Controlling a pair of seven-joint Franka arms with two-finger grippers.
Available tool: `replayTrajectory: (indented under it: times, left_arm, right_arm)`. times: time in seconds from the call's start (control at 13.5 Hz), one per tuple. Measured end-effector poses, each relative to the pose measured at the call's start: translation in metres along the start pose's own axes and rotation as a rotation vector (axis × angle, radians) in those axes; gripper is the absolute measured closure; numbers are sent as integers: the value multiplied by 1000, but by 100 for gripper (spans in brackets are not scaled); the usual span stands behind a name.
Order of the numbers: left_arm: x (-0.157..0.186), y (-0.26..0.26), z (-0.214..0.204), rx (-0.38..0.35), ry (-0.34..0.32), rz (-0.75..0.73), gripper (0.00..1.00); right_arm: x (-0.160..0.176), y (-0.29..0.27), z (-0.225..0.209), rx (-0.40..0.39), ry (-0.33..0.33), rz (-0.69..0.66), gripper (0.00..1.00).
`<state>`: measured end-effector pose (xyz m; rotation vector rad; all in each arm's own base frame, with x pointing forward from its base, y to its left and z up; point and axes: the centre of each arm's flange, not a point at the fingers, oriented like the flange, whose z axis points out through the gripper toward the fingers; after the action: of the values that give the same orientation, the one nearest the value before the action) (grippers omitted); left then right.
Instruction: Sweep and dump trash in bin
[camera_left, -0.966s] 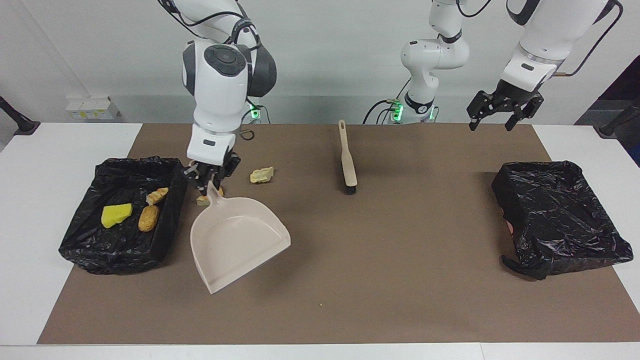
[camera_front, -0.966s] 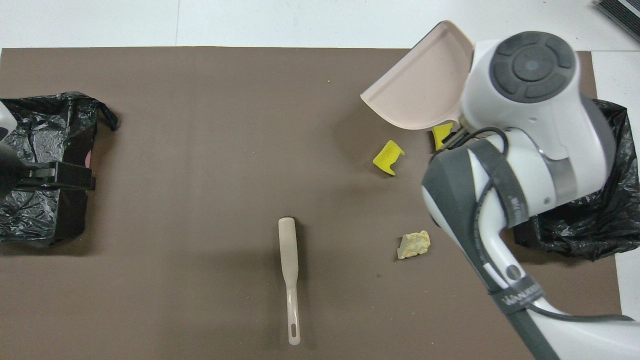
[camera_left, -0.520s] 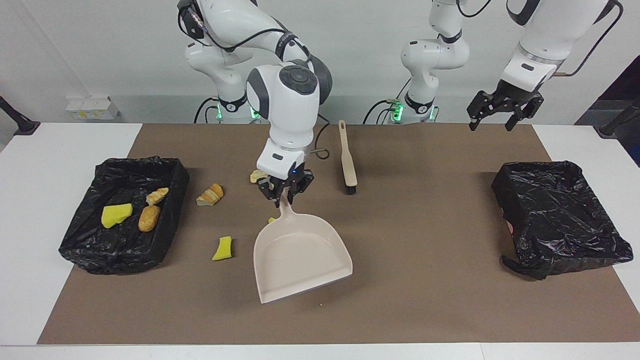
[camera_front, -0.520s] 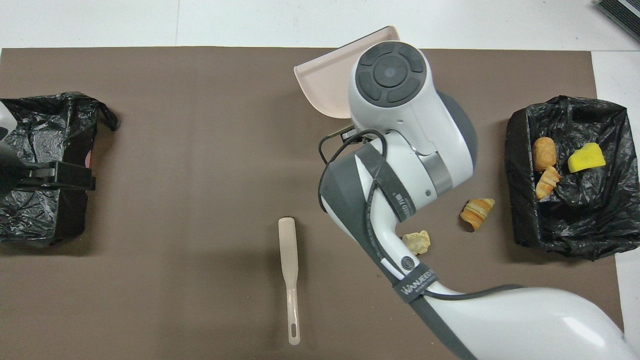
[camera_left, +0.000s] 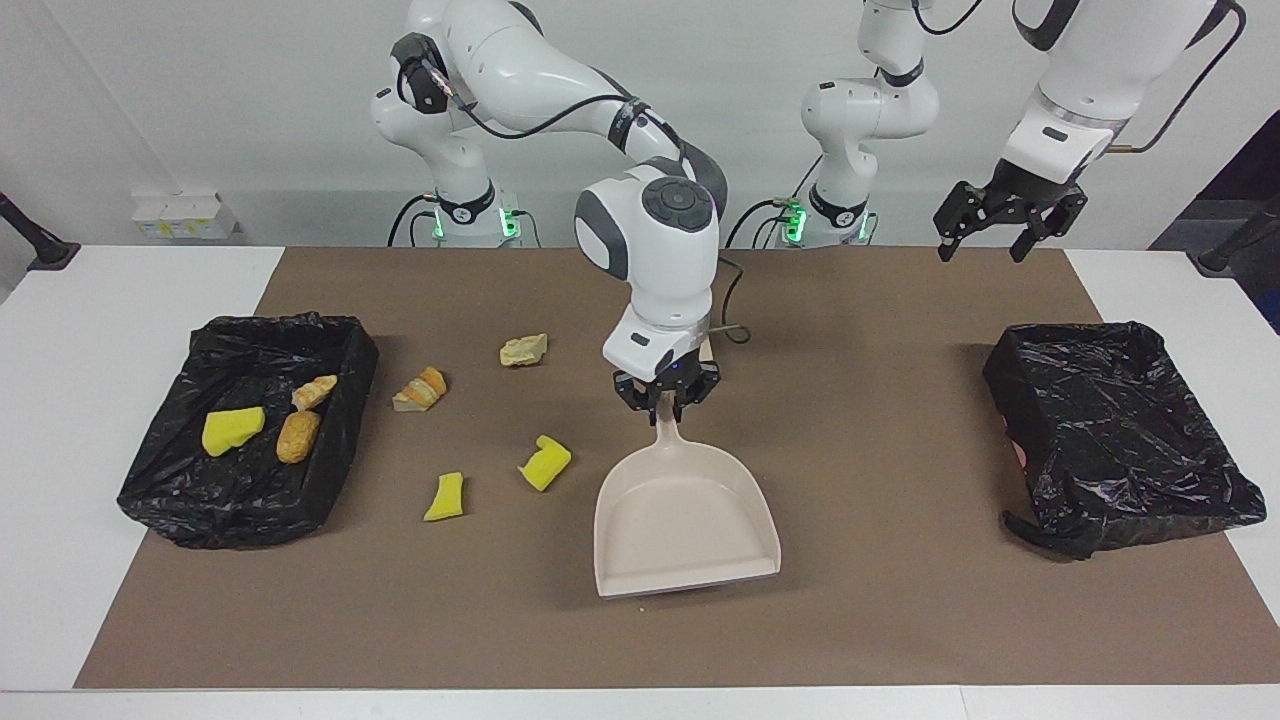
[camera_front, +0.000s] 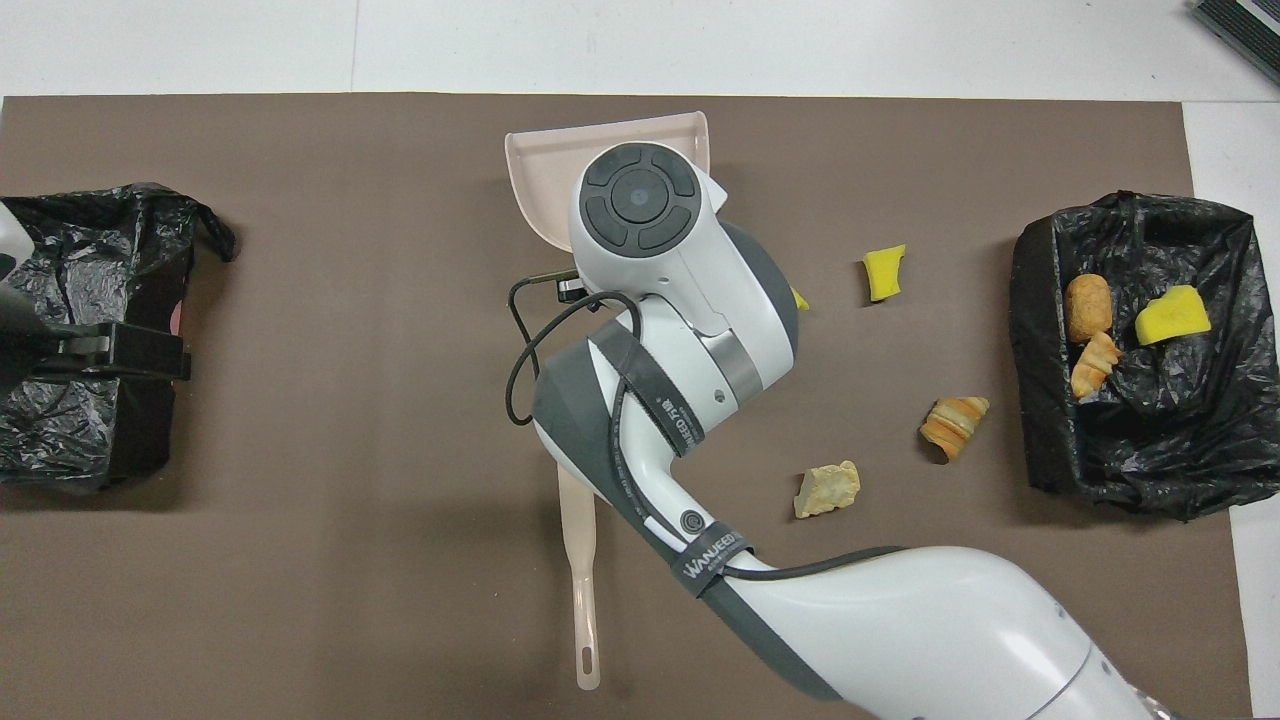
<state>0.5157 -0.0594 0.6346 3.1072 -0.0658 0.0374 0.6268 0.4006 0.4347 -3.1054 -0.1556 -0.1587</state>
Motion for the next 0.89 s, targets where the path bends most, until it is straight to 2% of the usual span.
replayTrajectory:
  times: [0.45, 0.89]
  left_arm:
    - [0, 0, 0, 0, 0, 0, 0]
    - [0, 0, 0, 0, 0, 0, 0]
  right_arm:
    - [-8, -24, 18, 60, -36, 105, 69]
    - [-13, -42, 39, 82, -42, 98, 69]
